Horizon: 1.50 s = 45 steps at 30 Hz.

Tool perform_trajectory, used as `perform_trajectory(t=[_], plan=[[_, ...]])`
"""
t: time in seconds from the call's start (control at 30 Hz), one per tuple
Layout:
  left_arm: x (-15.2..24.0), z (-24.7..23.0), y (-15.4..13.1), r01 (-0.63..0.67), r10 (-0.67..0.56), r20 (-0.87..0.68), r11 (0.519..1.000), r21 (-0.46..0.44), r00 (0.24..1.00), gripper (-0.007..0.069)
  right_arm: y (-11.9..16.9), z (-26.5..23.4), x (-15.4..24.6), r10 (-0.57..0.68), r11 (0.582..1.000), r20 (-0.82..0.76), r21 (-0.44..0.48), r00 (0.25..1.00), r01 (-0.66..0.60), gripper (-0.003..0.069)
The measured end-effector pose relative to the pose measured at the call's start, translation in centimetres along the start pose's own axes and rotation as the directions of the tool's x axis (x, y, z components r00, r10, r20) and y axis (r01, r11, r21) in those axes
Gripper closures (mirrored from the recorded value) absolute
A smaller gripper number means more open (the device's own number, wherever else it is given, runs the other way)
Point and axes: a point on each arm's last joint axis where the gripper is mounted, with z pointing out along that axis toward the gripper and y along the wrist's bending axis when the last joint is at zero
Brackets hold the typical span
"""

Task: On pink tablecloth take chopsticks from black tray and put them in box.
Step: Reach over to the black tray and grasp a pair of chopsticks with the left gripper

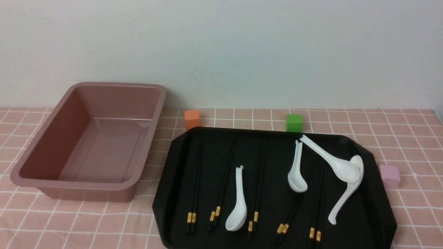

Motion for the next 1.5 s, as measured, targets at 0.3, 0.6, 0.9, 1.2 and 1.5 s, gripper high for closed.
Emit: perform_trajectory(t=[0.3, 0.6, 0.9, 1.2, 1.5], plan=[[0.0, 0.0, 0.0, -0.006, 0.006, 0.003, 1.000, 0.000, 1.000, 0.0386, 0.0, 0.0, 0.0, 0.000, 1.000, 0.000, 0.000, 1.000, 0.000, 0.0419], [-0.8, 0.0, -0.5, 0.173, -0.178, 0.076, 0.983, 0.065, 0.981, 0.0386, 0.0, 0.0, 0.0, 0.000, 1.000, 0.000, 0.000, 1.000, 0.000, 0.0419], [-3.0, -0.6, -0.9, 0.695, -0.753, 0.146, 0.651, 0.306, 0.641, 0.0389, 0.0, 0.0, 0.0, 0.000, 1.000, 0.000, 0.000, 1.000, 0.000, 0.0419], [-9.0, -2.7, -5.4, 0.477, -0.476, -0.075, 0.834, 0.278, 0.876, 0.0566, 0.0, 0.0, 0.0, 0.000, 1.000, 0.000, 0.000, 1.000, 0.000, 0.0419], [-13.6, 4.0, -9.7, 0.135, 0.032, -0.501, 0.946, 0.293, 0.865, 0.0632, 0.0, 0.0, 0.0, 0.000, 1.000, 0.000, 0.000, 1.000, 0.000, 0.0419]])
